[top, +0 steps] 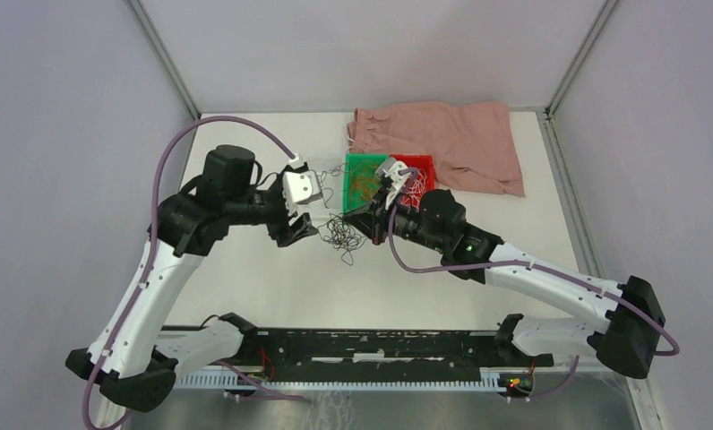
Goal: Untangle the cables
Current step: Untie the cable.
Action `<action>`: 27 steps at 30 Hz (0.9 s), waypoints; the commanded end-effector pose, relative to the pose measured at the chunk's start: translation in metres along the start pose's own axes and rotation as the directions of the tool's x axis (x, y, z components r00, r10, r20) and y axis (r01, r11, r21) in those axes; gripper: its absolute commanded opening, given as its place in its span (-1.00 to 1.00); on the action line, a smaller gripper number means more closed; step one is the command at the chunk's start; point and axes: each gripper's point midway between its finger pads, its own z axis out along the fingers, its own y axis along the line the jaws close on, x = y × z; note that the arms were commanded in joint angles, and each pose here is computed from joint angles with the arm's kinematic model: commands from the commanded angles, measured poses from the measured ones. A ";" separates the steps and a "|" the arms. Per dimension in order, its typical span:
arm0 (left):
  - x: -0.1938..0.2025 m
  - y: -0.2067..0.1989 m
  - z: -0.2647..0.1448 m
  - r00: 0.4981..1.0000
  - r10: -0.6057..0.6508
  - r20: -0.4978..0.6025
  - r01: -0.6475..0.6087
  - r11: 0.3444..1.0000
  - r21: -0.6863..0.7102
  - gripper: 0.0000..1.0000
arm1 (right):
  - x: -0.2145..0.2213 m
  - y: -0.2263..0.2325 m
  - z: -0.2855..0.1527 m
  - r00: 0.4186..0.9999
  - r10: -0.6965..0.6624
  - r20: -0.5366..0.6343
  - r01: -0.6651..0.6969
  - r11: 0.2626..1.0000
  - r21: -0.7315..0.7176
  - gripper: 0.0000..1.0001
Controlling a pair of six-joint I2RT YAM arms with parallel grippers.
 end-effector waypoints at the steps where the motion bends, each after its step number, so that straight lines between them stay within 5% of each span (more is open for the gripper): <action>1: -0.020 -0.010 0.001 0.993 0.053 0.107 -0.060 0.996 0.060 0.50 | -0.023 0.012 -0.004 0.998 0.023 0.053 -0.020 0.999 -0.047 -0.99; 4: -0.023 -0.015 0.014 0.988 -0.047 0.146 0.032 0.994 0.104 0.61 | -0.028 0.016 -0.003 0.998 0.033 0.060 -0.030 0.998 -0.062 -0.99; 9: -0.017 -0.017 0.031 0.965 -0.193 0.176 0.174 0.977 0.120 0.52 | -0.034 0.015 -0.004 0.997 0.040 0.073 -0.036 0.998 -0.046 -0.99; 21: -0.025 -0.030 0.044 0.894 -0.376 0.244 0.324 0.919 0.226 0.40 | -0.030 0.018 0.006 0.994 0.070 0.087 -0.070 0.998 -0.005 -0.99; 27: -0.015 -0.028 0.047 0.870 -0.403 0.282 0.367 0.914 0.175 0.13 | -0.036 0.020 0.005 0.990 0.063 0.126 -0.069 0.996 0.048 -0.99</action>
